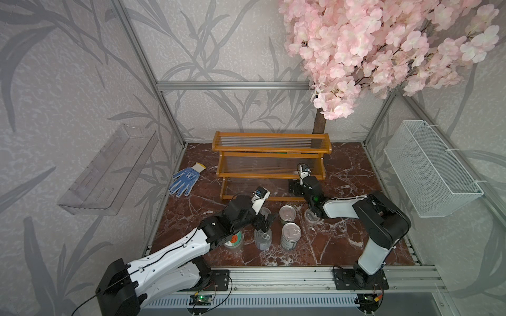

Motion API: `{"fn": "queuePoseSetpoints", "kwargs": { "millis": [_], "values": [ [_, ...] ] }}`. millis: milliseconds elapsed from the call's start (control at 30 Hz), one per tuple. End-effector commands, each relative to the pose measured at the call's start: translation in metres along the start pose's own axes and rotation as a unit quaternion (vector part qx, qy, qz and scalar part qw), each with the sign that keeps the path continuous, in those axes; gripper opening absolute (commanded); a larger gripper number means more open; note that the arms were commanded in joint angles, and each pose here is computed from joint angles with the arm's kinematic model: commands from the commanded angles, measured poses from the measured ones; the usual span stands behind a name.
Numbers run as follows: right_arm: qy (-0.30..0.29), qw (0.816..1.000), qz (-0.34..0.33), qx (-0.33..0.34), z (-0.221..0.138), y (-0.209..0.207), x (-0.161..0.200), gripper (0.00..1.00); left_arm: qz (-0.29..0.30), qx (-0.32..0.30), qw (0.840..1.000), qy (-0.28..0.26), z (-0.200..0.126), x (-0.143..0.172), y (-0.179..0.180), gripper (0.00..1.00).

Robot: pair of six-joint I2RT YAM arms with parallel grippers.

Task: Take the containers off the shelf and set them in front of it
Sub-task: 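Pick up a container from the shelf.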

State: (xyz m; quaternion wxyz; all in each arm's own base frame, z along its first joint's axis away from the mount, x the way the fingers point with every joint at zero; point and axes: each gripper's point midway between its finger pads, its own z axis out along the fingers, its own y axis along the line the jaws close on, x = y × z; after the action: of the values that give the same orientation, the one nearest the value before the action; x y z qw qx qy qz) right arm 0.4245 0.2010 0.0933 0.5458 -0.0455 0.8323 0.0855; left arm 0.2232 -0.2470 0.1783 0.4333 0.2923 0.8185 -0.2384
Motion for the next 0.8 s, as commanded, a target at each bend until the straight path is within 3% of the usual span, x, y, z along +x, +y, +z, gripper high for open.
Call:
{"fn": "queuePoseSetpoints", "kwargs": {
  "millis": [0, 167, 767],
  "values": [
    [-0.014, 1.000, -0.004, -0.008, 0.002, 0.003, -0.010, 0.92, -0.004, 0.004, 1.000, -0.005, 0.000, 0.000, 0.000, 1.00],
    [-0.007, 0.999, -0.013, -0.033, -0.007, 0.009, -0.005, 0.79, -0.002, 0.003, 1.000, -0.001, 0.000, 0.003, 0.001, 1.00],
    [0.024, 0.994, -0.044, -0.102, -0.067, 0.018, -0.008, 0.72, -0.006, 0.005, 1.000, 0.003, 0.003, 0.006, 0.002, 1.00]
  ]
}}
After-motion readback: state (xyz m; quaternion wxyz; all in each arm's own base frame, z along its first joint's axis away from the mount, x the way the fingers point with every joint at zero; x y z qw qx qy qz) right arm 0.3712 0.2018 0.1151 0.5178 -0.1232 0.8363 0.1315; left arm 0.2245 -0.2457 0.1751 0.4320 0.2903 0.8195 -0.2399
